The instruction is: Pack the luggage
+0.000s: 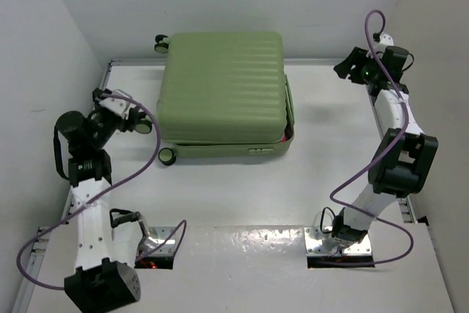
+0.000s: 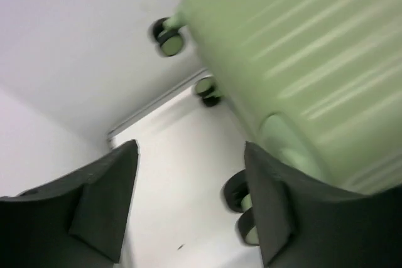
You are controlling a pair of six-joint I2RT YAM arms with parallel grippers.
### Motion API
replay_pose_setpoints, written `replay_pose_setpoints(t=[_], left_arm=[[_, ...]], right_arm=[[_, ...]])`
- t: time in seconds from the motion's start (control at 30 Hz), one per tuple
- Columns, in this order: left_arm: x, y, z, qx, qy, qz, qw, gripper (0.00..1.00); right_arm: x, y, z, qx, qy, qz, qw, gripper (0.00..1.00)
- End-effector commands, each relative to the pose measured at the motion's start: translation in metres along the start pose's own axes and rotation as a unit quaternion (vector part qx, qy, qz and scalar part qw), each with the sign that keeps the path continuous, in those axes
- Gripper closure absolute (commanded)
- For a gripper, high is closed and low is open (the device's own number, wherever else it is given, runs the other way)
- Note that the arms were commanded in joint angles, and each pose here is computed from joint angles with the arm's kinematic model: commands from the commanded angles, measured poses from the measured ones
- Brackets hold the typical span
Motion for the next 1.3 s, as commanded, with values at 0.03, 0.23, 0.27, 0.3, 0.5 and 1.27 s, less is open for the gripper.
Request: replay_pose_setpoints(t=[0.03, 0.23, 0.27, 0.3, 0.5, 1.27], left_arm=[[-0.013, 0.04, 0.018, 0.105, 0.035, -0.028, 0.993, 0.34], [-0.039, 0.067, 0.004, 0.153, 0.057, 0.085, 0.983, 0.39], [-0.046, 0.072, -0.003, 0.168, 0.061, 0.103, 0.979, 0.4], [-0.048, 0.08, -0.011, 0.186, 0.06, 0.111, 0.975, 0.4], [-0.112, 0.077, -0.108, 0.105, 0.159, 0.194, 0.962, 0.46], [-0.075, -0.042, -0.126, -0.157, 0.135, 0.138, 0.969, 0.27]], right_arm=[[-0.012, 0.023, 0.003, 0.03, 0.02, -0.007, 0.999, 0.37], [-0.038, 0.038, -0.024, 0.045, 0.072, -0.023, 0.996, 0.4], [-0.037, 0.04, -0.027, 0.049, 0.075, -0.019, 0.996, 0.4], [-0.05, 0.04, -0.032, 0.048, 0.102, -0.026, 0.993, 0.41], [-0.089, 0.054, -0.04, 0.046, 0.173, -0.03, 0.983, 0.44], [-0.084, 0.131, -0.01, 0.16, 0.142, 0.017, 0.977, 0.4]])
Point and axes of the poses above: each gripper's point midway between its finger pads, its own z axis back along the fingers, its own y axis along the line the jaws close on, x = y × z, the point moved 2 cm from there along z, back along the fingers, and after that the axes turned 8 degrees about z, right-handed, at the moved point
